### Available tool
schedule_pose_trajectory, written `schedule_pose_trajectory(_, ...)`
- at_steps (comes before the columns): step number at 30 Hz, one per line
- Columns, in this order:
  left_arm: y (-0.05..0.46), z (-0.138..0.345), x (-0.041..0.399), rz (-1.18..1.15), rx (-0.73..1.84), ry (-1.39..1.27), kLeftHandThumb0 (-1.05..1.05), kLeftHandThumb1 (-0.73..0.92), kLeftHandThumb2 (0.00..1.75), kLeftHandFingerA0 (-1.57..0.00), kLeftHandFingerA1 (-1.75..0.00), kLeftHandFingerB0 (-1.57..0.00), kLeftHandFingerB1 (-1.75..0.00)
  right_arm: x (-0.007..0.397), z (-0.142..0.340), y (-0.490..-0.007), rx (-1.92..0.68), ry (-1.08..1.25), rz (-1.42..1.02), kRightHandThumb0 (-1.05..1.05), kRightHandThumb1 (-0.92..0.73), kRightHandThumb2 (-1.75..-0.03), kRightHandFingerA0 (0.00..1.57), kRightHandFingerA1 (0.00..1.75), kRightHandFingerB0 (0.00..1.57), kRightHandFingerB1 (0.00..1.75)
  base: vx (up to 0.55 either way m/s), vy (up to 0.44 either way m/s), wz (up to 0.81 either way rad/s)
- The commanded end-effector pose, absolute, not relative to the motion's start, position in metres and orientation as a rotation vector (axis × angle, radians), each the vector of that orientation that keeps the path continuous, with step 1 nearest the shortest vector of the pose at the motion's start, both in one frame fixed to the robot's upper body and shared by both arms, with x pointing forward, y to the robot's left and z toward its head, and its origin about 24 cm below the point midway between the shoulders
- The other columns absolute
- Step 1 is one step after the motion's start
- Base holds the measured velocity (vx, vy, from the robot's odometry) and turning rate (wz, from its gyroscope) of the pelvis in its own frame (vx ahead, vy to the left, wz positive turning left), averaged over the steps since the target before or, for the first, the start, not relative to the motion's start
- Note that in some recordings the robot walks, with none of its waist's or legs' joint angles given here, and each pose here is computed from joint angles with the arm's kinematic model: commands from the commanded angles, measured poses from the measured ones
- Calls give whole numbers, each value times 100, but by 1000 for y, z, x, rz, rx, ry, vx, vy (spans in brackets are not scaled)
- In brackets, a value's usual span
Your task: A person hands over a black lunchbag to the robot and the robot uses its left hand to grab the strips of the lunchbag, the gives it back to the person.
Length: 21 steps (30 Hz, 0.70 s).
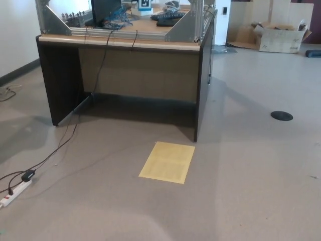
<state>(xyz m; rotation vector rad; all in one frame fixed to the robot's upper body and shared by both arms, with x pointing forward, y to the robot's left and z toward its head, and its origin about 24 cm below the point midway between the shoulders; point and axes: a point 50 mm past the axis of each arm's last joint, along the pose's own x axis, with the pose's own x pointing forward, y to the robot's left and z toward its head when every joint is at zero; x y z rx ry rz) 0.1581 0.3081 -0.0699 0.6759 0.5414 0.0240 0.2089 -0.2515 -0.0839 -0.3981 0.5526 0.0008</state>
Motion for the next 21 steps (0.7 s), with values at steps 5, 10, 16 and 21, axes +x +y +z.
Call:
schedule_pose_trajectory(5, 313, -23, 174, -51, 779, 129, -75, 46, 84, -5, -22, -9, -23, 230, -51, -257, -423, 237, 8, -69, -72, -63, 57, 47, 51, 43, 0, 0, 0)
schedule_pose_trajectory(10, 314, -24, 174, -54, 778, 125, -73, 46, 84, -4, -21, -8, -23, 230, -51, -258, -409, 228, -3, -64, -60, -98, 46, 58, 34, 51, 0, 0, 0)
schedule_pose_trajectory(16, 315, -23, 172, -54, 771, 113, -74, 57, 57, -1, -25, -6, -25, 228, -52, -257, -394, 219, -16, -75, -62, -98, 38, 54, 27, 47, 0, 0, 0)
schedule_pose_trajectory(21, 316, -21, 172, -53, 762, 94, -70, 44, 84, 0, -18, -7, -21, 227, -54, -257, -373, 214, -17, -71, -61, -98, 35, 54, 19, 45, 0, 0, 0)
